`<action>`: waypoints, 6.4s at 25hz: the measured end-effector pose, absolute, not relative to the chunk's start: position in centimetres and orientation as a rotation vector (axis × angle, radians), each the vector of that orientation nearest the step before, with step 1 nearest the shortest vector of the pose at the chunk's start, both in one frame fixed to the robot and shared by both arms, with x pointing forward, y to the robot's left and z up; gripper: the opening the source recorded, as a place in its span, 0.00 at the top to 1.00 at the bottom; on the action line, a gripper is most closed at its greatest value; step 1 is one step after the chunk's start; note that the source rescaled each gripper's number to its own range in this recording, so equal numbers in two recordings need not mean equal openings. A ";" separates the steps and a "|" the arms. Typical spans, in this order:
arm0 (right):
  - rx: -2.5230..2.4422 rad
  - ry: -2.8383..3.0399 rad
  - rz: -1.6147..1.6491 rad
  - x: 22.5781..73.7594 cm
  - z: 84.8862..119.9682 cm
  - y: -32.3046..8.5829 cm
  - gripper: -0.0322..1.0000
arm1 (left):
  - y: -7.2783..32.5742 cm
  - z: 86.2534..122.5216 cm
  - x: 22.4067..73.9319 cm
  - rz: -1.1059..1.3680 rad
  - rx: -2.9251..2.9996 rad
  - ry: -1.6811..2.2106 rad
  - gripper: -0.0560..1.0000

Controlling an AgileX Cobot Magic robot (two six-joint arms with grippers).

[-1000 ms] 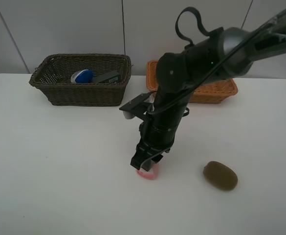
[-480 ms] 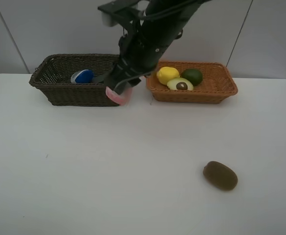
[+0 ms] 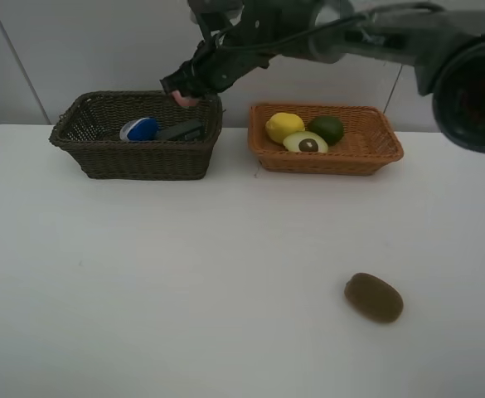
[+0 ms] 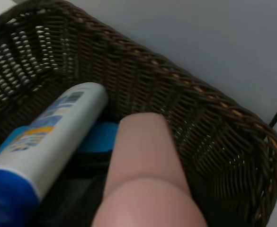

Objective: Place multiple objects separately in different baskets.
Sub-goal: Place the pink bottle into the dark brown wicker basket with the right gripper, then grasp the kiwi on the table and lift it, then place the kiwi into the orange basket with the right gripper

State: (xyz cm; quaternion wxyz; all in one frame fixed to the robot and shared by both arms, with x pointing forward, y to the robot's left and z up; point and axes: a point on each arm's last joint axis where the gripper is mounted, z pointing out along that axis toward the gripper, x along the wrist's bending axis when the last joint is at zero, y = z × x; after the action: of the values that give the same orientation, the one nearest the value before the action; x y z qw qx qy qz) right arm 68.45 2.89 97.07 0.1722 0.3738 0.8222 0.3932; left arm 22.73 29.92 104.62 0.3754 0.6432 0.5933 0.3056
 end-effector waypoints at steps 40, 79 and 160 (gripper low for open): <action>1.216 2.505 0.478 65.7 106.4 -5.7 0.01 | 29.9 104.6 22.7 0.783 1.647 1.517 0.00; 1.847 2.691 -0.050 46.0 92.0 -21.1 0.01 | 29.9 104.6 22.7 0.783 1.648 1.517 0.00; 1.541 2.113 0.512 69.5 97.7 -19.8 0.01 | 29.9 104.6 22.7 0.783 1.648 1.517 0.00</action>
State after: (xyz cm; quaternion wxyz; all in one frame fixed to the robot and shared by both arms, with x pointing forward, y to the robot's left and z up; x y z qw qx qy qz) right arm 69.49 -19.76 97.74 0.2361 0.5618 0.7705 0.1868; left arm 22.73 29.92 104.62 0.3750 0.6439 0.5926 0.3060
